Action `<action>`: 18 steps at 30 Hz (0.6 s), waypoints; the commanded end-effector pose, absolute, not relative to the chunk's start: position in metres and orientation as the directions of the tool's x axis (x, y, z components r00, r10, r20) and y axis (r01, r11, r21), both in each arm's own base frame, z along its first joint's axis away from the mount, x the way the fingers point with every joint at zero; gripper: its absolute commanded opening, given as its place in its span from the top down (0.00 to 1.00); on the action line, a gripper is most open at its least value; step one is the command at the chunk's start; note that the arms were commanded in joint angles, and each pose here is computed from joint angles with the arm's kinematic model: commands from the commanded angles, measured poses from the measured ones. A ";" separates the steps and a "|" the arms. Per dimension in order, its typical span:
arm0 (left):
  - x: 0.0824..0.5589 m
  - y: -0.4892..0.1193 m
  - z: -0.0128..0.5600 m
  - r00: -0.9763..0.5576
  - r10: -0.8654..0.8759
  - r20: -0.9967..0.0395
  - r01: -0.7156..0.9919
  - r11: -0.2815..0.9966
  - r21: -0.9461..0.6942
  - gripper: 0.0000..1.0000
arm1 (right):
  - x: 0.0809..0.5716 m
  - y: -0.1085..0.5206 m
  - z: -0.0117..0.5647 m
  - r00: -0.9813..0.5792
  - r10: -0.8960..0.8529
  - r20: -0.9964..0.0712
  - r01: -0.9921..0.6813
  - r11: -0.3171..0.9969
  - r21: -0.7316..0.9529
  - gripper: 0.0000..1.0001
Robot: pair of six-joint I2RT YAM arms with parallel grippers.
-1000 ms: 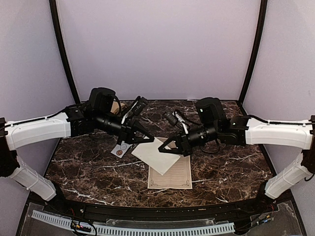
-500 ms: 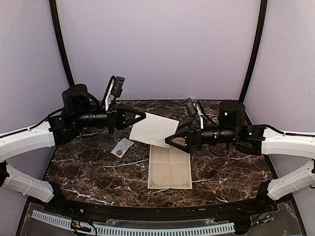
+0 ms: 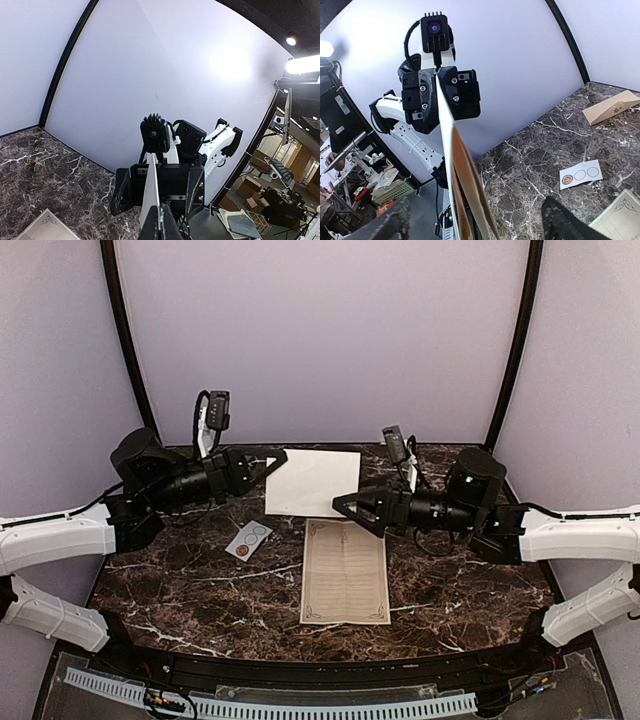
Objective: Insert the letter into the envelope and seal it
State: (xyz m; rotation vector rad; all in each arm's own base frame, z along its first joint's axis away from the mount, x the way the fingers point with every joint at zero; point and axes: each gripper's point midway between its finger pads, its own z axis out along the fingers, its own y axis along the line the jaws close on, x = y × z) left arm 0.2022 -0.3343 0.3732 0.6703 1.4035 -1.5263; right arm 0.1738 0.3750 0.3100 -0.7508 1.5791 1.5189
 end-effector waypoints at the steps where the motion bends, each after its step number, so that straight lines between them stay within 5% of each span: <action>1: 0.196 -0.330 0.389 -0.412 -0.324 -0.852 0.894 0.036 -0.446 1.00 | 0.169 0.385 0.336 -0.476 0.167 -0.864 -0.875 0.012 0.484 0.28; 6: 0.199 -0.330 0.382 -0.413 -0.319 -0.853 0.891 0.055 -0.451 1.00 | 0.170 0.388 0.336 -0.483 0.174 -0.858 -0.871 0.000 0.491 0.86; 8: 0.201 -0.330 0.373 -0.415 -0.302 -0.858 0.886 0.079 -0.456 1.00 | 0.173 0.388 0.333 -0.487 0.178 -0.855 -0.867 0.019 0.498 1.00; 12: 0.205 -0.331 0.351 -0.443 -0.250 -0.861 0.867 0.126 -0.482 0.90 | 0.175 0.384 0.330 -0.484 0.183 -0.856 -0.865 0.045 0.499 1.00; 18: 0.213 -0.319 0.329 -0.435 -0.185 -0.881 0.841 0.266 -0.471 0.39 | 0.185 0.383 0.307 -0.478 0.059 -0.876 -0.861 0.166 0.481 1.00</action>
